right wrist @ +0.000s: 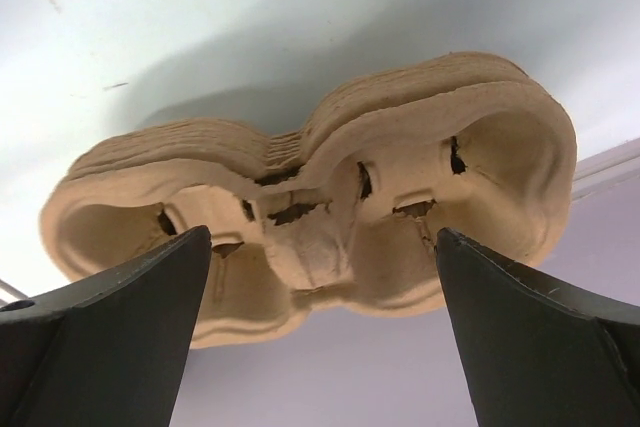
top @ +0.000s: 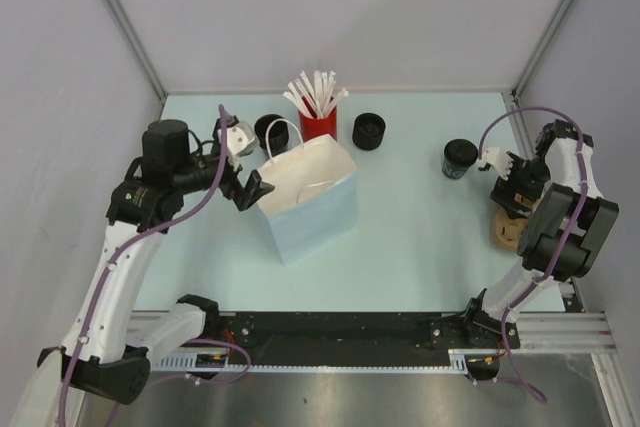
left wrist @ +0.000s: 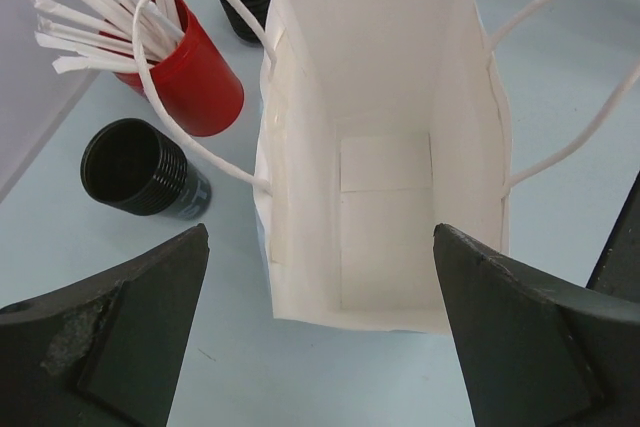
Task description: Pack the takeout coffee
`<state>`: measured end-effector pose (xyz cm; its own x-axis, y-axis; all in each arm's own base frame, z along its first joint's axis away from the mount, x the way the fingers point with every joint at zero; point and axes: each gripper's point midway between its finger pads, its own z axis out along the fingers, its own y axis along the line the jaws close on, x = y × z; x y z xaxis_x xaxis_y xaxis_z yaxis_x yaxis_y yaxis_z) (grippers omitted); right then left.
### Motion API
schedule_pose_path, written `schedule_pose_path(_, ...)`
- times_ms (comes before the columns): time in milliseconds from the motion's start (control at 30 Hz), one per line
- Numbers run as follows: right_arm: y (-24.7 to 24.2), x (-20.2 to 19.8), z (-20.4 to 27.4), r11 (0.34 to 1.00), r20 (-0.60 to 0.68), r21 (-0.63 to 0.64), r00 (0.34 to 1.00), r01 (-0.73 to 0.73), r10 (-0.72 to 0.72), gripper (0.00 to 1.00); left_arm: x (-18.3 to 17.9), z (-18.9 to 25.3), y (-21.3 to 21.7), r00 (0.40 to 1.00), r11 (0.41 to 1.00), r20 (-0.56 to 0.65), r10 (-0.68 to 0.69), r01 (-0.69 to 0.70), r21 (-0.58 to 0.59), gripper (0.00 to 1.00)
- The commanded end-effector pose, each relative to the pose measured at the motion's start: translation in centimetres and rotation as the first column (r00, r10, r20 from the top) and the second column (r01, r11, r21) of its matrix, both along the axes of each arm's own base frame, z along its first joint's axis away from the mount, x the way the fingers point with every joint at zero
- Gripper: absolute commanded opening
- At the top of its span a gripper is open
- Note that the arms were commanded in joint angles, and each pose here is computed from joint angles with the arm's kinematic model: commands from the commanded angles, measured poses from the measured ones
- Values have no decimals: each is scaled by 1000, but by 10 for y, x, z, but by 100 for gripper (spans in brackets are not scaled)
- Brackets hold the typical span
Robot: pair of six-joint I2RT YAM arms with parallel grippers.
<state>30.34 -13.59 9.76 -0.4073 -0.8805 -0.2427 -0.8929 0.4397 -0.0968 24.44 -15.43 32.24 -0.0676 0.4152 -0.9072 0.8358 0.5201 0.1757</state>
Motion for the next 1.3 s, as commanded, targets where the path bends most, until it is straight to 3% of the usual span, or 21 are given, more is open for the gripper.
schedule_pose_path(0, -15, 14, -2, 999, 17, -47, 1000, 24, -23, 100, -6, 9, -2, 1000, 998, 14, -13, 14, -60, 99)
schedule_pose_path(467, -10, 2, -5, 1000, -21, -1, 1000, 23, -23, 85, 2, -1, 3, 1000, 997, -13, 16, -16, -75, 99)
schedule_pose_path(600, -6, 0, 0, 1000, -12, 13, 1000, 19, -18, 74, 1, -1, 3, 1000, 997, -14, 15, -16, -77, 100)
schedule_pose_path(767, 0, 0, 7, 1000, 7, 23, 1000, 15, -15, 68, 1, -2, 2, 1000, 997, -17, 10, -11, -81, 99)
schedule_pose_path(900, 0, 0, 10, 1000, 14, 22, 1000, 19, -19, 46, 1, -2, 1, 1000, 996, -20, 8, -10, -84, 99)
schedule_pose_path(1133, -1, 0, 13, 1000, 23, 17, 999, 26, -27, 43, 0, -4, 1, 1000, 996, -25, 5, -7, -87, 99)
schedule_pose_path(1267, 0, 2, 18, 1000, 43, 14, 999, 25, -26, 33, 0, -4, 0, 1000, 996, -26, 0, -3, -88, 99)
